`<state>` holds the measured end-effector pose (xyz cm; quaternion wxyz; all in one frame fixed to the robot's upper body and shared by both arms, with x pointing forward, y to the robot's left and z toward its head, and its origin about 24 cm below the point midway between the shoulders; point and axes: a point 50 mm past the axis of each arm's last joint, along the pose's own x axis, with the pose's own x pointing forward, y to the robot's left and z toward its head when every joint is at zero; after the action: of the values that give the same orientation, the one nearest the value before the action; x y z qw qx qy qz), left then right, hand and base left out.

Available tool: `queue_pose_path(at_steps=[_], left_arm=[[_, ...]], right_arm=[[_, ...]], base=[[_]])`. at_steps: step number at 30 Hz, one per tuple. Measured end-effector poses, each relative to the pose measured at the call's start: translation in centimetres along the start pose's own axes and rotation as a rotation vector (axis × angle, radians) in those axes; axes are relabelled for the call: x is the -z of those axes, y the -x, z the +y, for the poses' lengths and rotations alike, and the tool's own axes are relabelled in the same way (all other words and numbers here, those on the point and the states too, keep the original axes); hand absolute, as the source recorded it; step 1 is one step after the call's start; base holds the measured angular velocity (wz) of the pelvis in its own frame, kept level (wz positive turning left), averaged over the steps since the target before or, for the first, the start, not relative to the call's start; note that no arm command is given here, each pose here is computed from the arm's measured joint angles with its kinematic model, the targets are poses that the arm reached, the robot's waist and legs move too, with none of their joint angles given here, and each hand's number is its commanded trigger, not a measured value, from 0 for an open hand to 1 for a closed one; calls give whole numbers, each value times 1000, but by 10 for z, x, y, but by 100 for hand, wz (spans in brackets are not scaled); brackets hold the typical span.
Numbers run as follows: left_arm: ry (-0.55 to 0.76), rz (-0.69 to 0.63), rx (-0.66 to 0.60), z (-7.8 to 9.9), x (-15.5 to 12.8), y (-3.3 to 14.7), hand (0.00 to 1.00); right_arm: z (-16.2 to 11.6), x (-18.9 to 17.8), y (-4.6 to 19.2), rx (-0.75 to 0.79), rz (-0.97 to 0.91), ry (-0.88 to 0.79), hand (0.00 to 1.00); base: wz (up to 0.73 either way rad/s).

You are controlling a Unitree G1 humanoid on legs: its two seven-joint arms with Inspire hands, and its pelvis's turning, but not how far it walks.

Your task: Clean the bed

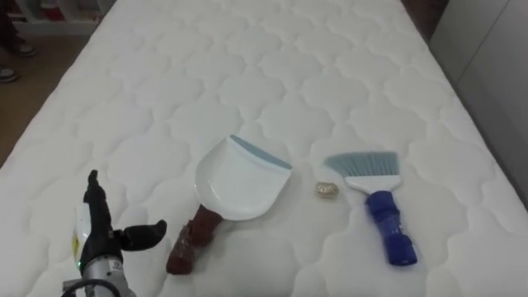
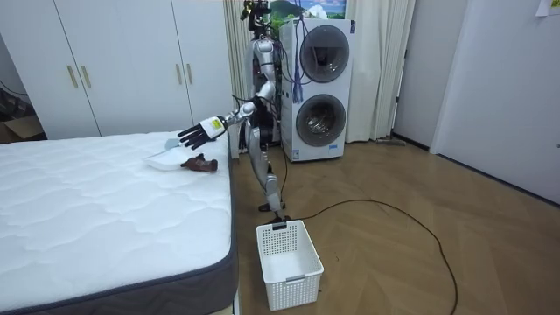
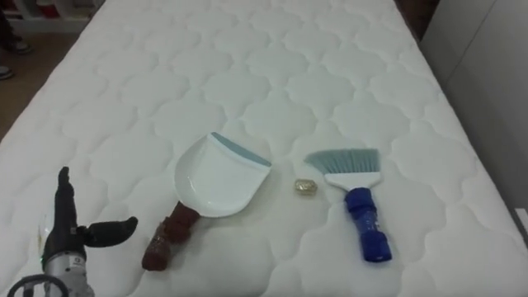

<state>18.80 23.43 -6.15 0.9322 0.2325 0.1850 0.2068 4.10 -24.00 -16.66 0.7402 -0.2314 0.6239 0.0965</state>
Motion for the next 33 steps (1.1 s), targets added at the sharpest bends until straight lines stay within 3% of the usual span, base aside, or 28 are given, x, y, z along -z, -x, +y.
queue_pose_path(at_steps=[8, 17, 33], left_arm=[[18, 51, 116, -17, 3, 5, 0], [-10, 53, 258, -41, -1, 13, 0], [-59, 64, 311, -48, 0, 6, 0]], right_arm=[[12, 20, 2, -40, 118, 10, 0], [6, 9, 0, -30, 101, 45, 0], [3, -2, -2, -9, 56, 62, 0]], base=[[-1], [-1], [-2]])
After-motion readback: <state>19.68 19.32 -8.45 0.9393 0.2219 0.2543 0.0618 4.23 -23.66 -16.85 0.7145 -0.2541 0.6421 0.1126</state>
